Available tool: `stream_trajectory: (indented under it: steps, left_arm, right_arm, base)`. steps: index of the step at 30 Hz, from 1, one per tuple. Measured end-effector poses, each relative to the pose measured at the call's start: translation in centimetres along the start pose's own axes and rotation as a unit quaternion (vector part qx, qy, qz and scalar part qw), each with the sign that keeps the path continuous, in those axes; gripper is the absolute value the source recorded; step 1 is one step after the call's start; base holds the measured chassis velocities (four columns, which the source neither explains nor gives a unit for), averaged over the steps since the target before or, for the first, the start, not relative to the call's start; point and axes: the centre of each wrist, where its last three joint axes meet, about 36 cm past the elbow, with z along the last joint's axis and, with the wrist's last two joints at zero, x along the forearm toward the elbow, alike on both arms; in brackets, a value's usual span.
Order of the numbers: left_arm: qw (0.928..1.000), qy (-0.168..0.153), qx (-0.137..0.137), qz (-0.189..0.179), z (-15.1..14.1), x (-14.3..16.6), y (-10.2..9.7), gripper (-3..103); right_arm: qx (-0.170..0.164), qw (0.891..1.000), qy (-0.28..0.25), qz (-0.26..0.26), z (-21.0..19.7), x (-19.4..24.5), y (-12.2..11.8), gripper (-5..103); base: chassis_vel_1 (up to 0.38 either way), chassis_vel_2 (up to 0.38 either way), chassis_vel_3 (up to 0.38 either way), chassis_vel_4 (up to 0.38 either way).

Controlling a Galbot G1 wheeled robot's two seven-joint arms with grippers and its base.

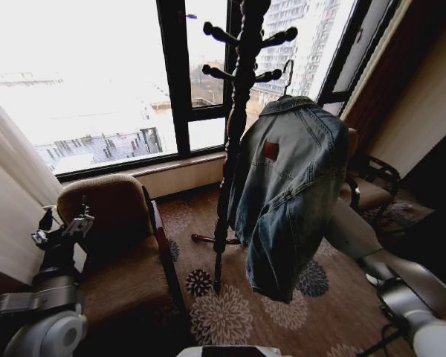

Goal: Pick up the clothes from the bed and hang them on the clothes hanger.

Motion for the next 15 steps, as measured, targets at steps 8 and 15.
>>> stream_trajectory:
  steps: [8,15]
  left_arm:
    - [1.0000,0.000,-0.001,0.000,-0.11,0.14,-0.08,100]
    - [1.0000,-0.001,-0.002,0.002,-0.23,0.18,-0.17,100]
  right_arm:
    - [-0.004,1.000,-0.001,-0.008,0.02,-0.21,0.45,16]
    - [-0.008,1.000,-0.001,-0.015,-0.13,-0.09,0.66,16]
  base:
    - [0.000,0.000,0.000,0.000]
    - [0.000,0.000,0.000,0.000]
